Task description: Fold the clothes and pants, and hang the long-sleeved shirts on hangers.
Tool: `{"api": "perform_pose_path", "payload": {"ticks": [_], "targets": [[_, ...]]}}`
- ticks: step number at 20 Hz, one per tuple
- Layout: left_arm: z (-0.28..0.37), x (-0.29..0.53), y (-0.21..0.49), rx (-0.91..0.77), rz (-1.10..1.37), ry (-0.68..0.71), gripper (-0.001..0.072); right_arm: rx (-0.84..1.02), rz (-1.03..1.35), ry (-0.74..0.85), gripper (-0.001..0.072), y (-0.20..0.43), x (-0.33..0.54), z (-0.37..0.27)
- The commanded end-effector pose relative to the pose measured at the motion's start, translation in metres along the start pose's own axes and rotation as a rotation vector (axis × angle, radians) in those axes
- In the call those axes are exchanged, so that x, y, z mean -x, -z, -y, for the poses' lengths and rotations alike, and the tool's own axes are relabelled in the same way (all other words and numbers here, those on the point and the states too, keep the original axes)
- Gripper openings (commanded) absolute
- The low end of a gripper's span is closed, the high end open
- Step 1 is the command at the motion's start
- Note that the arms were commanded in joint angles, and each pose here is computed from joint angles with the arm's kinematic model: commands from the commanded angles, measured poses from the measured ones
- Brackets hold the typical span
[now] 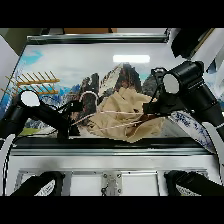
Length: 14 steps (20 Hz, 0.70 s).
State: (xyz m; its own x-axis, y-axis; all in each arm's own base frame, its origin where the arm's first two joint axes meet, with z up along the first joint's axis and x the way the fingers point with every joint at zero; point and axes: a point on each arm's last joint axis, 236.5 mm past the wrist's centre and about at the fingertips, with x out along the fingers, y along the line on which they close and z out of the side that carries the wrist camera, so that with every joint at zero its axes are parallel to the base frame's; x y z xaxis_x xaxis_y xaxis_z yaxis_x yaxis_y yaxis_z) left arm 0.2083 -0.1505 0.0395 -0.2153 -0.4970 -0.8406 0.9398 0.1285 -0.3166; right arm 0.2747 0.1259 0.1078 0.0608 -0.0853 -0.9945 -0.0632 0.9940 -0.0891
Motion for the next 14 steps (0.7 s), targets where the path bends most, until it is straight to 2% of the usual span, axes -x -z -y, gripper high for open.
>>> {"api": "perform_pose_path", "payload": {"ticks": [1, 7, 14], "targets": [[-0.01, 0.002, -0.002, 0.012, 0.02, -0.035, 0.0015, 0.007, -0.027, 0.004, 0.003, 0.007, 0.001, 0.001], [-0.013, 0.019, 0.002, 0.029, 0.048, -0.103, 0.0016, 0.006, -0.005, -0.006, 0.0031, 0.002, 0.001, -0.001], [-0.005, -0.016, -0.013, -0.041, -0.004, 0.0, 0.0016, 0.005, 0.072, -0.04, 0.003, -0.016, 0.002, -0.009]]}}
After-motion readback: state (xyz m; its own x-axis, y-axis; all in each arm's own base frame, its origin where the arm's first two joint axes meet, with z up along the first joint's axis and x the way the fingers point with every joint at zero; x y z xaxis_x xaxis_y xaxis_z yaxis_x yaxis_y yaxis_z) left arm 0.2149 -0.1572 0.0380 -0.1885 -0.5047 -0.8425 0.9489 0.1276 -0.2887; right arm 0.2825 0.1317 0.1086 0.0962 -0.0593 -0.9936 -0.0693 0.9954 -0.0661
